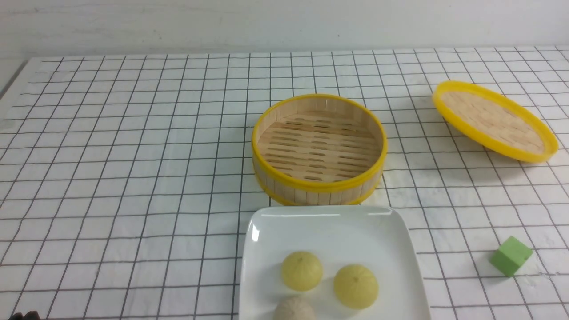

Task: Put the steamed buns into the plate on the white-black tablecloth.

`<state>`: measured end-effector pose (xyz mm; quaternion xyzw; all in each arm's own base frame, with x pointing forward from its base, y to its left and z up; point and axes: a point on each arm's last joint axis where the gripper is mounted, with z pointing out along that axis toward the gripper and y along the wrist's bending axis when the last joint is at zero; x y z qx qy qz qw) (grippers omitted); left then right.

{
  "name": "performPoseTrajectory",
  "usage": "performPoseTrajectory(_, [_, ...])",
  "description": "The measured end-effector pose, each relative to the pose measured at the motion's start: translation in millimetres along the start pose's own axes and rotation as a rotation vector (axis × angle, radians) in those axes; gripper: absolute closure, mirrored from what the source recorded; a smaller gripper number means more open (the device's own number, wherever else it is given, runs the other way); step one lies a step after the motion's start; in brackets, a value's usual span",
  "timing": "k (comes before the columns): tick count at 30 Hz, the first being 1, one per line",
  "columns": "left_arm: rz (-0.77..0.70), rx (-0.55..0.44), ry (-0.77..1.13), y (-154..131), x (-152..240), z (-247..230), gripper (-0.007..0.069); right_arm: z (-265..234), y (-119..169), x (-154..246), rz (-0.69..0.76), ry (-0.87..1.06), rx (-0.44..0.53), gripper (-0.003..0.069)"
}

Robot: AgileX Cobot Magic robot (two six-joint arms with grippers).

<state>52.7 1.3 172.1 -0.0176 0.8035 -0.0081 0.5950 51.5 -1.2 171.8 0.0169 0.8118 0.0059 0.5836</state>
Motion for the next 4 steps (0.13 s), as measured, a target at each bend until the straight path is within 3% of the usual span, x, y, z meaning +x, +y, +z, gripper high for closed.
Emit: performPoseTrajectory(4, [0.0,0.0,0.001,0.0,0.1,0.0,0.0486,0.0,0.0,0.0,0.0,0.0,0.0,0.0484])
